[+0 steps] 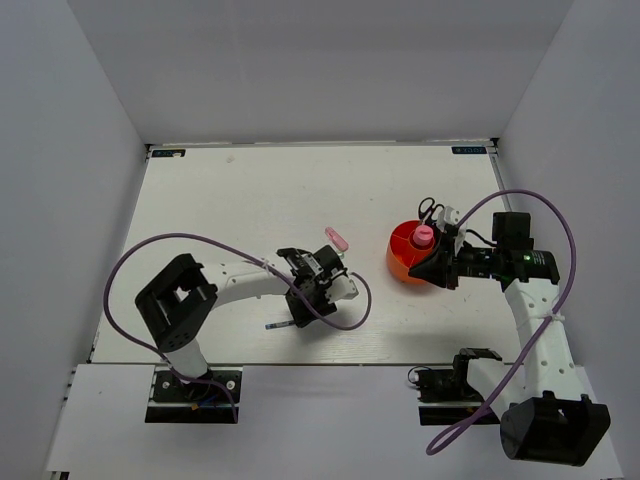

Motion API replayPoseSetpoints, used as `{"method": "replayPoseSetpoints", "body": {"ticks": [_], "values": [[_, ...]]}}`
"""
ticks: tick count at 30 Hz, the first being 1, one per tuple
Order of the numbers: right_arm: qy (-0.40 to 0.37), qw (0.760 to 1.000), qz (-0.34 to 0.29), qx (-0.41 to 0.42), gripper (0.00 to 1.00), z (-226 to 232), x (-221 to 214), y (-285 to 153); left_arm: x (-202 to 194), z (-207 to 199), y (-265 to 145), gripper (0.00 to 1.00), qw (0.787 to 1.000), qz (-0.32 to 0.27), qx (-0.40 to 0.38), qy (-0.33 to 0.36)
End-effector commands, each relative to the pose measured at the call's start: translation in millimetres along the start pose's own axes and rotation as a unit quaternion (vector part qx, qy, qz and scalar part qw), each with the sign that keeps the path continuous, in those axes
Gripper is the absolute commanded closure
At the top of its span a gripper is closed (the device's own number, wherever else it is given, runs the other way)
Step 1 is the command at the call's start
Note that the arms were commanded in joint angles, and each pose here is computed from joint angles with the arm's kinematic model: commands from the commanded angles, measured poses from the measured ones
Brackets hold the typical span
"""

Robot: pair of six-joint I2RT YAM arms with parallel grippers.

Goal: Sort the stationery into containers
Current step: Pick up the pen from the center of the board.

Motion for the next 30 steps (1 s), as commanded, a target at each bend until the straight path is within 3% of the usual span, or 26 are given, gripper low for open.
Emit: {"method": "replayPoseSetpoints", "body": {"ticks": [1,8,13,17,22,24,27,29,30], "values": [[-0.003,1.000,-0.015,0.005,0.84,-1,3,1,5,2,0,0.41,1.000,-0.009,0.021,0.013],[-0.011,1.000,-0.015,0.000,0.82,3,6,-1,-7,7,19,0.45,0.998,0.028,0.058,0.027],[-0.007,1.000,-0.014,-0.002,0.82,4,5,-1,-15,8,28,0.54,0.995,0.049,0.078,0.040],[-0.009,1.000,-0.013,-0.005,0.82,4,6,-2,-18,3,32,0.79,0.996,0.055,0.063,0.036],[-0.006,1.000,-0.007,-0.008,0.81,4,3,-2,-9,1,25,0.99,0.999,0.034,0.034,0.015],[-0.005,1.000,-0.005,-0.012,0.58,3,1,-2,0,5,17,1.00,0.999,0.019,0.029,0.000],[0.007,0.998,0.015,-0.053,0.25,-10,-8,-2,30,14,-15,1.00,0.998,-0.048,0.038,-0.029],[0.027,0.991,0.045,-0.122,0.23,-28,-18,-6,61,13,-44,1.00,0.992,-0.121,0.025,-0.036],[0.041,0.983,0.076,-0.164,0.36,-38,-30,-11,74,15,-59,1.00,0.984,-0.166,0.023,-0.057]]}}
Point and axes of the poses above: each gripper's point midway between its finger pads, its own y axis out along the fingers, its own z axis along the line the jaws close on, x = y × z, the point moved 4 cm from there along -y, back along the fingers, and after that the axes turned 7 degrees about -y, right-handed, at the moved point
